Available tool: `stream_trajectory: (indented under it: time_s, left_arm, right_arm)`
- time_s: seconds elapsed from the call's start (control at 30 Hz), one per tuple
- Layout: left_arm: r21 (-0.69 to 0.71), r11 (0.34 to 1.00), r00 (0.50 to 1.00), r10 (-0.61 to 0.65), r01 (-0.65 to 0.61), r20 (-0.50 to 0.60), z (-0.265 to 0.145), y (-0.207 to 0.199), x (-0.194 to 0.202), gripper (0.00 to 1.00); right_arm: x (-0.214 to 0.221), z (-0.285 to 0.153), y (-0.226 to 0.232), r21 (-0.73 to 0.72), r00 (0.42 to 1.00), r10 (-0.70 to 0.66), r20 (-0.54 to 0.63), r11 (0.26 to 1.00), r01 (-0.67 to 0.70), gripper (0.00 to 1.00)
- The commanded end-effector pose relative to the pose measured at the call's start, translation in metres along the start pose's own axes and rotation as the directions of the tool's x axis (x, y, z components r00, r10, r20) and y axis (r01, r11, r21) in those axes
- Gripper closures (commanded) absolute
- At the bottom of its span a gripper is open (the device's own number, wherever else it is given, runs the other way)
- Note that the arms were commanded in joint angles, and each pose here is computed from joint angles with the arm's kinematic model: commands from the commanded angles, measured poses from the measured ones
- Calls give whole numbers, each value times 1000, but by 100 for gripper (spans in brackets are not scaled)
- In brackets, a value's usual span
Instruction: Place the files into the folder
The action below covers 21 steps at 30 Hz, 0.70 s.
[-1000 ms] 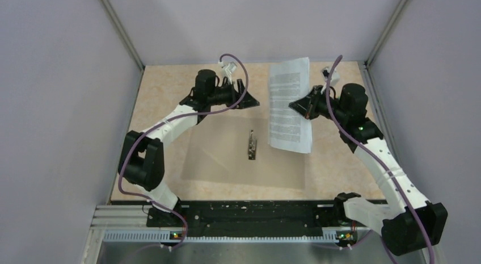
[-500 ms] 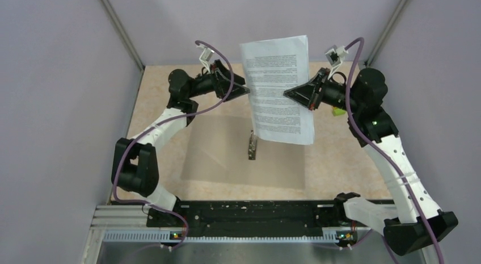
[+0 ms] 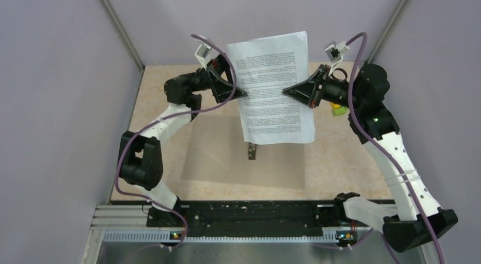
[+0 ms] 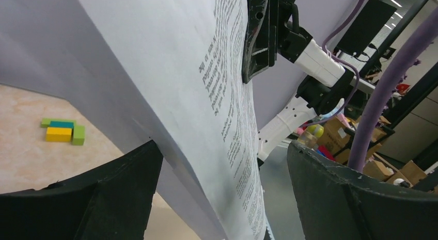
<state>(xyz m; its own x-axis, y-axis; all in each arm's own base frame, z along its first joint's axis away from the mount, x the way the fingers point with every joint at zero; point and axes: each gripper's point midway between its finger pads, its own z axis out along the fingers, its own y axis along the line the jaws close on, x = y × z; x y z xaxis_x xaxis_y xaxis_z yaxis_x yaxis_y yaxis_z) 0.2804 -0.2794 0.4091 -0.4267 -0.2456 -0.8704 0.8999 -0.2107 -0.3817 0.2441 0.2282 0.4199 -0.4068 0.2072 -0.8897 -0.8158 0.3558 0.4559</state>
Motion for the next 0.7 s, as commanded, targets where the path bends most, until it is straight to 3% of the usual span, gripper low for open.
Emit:
stream_trajectory:
  time_s: [0.0,0.13,0.23,0.47,0.5,0.53,0.6,0.67]
  left_arm:
    - [37,997,997,65,-64,-31,7,-24,-8,10]
    - [46,997,998,56,-55,-38,8,-33,-7,32]
    - [56,997,997,55,-52,-50,13,-41,-5,43]
    - [40,997,996,64,-62,-67,27,-50,-4,50]
    - [25,998,995,65,-64,-69,28,-48,-5,50]
    - [-3,998,995,66,-66,-72,27,-43,-5,43]
    - [-120,989,995,83,-89,-57,23,-24,-8,22]
    - [-274,954,993,116,-121,-35,15,-1,-13,9]
  right_arm:
    - [-30,-7,19,5,993,-94,69,996,94,100]
    - [-34,-13,8,62,991,-101,85,993,96,100]
    - [-33,-13,5,66,991,-98,86,993,93,100]
    - [-38,-10,-3,89,990,-90,107,993,80,100]
    - [-40,-9,-3,90,990,-89,109,993,80,100]
    - [-42,-9,-1,82,990,-88,113,993,79,100]
    - [-53,-9,12,46,987,-93,133,995,87,100]
    - [-64,-12,26,16,982,-102,157,995,100,100]
